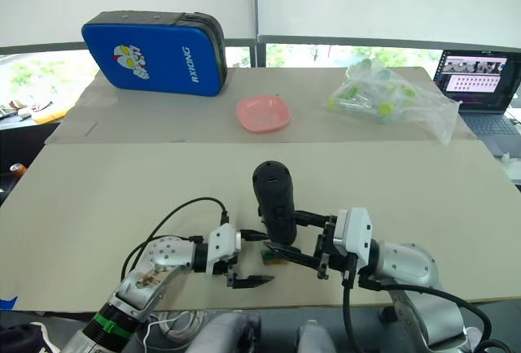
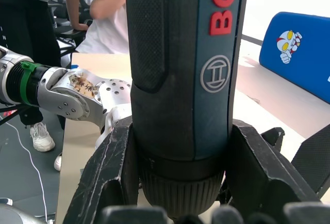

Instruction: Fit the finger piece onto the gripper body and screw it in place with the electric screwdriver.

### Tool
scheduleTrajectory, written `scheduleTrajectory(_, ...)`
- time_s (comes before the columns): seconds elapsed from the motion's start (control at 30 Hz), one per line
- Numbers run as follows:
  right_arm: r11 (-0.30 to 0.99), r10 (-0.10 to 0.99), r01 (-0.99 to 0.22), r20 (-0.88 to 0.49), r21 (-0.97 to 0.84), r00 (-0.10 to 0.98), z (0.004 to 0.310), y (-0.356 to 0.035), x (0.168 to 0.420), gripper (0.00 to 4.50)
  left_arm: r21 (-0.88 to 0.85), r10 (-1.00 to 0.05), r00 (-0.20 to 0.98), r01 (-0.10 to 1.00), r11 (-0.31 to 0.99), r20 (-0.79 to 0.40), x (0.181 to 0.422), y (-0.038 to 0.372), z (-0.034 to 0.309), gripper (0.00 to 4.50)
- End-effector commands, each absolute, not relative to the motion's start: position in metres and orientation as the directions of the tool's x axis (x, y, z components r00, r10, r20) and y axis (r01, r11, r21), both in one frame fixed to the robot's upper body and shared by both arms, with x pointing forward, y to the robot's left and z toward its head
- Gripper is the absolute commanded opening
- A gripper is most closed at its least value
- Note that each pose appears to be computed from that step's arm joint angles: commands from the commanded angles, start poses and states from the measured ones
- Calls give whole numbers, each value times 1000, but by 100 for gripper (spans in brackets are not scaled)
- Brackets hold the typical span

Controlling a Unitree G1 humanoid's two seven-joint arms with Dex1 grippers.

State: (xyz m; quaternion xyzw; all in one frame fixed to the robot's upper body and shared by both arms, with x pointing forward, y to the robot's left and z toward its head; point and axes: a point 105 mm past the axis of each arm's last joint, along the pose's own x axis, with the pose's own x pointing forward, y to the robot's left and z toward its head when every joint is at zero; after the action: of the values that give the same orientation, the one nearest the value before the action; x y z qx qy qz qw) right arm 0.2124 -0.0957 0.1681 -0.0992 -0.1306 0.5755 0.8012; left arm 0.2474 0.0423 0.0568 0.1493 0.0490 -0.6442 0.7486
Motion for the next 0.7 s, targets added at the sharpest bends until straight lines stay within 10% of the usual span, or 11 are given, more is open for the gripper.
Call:
scheduleTrajectory(0.03, 307, 951, -877, 140, -369, 274, 181, -93, 208, 190, 125, -941, 163, 984, 131, -298, 245, 43, 47, 450)
scheduleTrajectory(0.7, 300, 954, -877, 139, -375, 267, 180, -89, 211, 190, 125, -939, 176, 982, 145, -296, 246, 43, 50, 450)
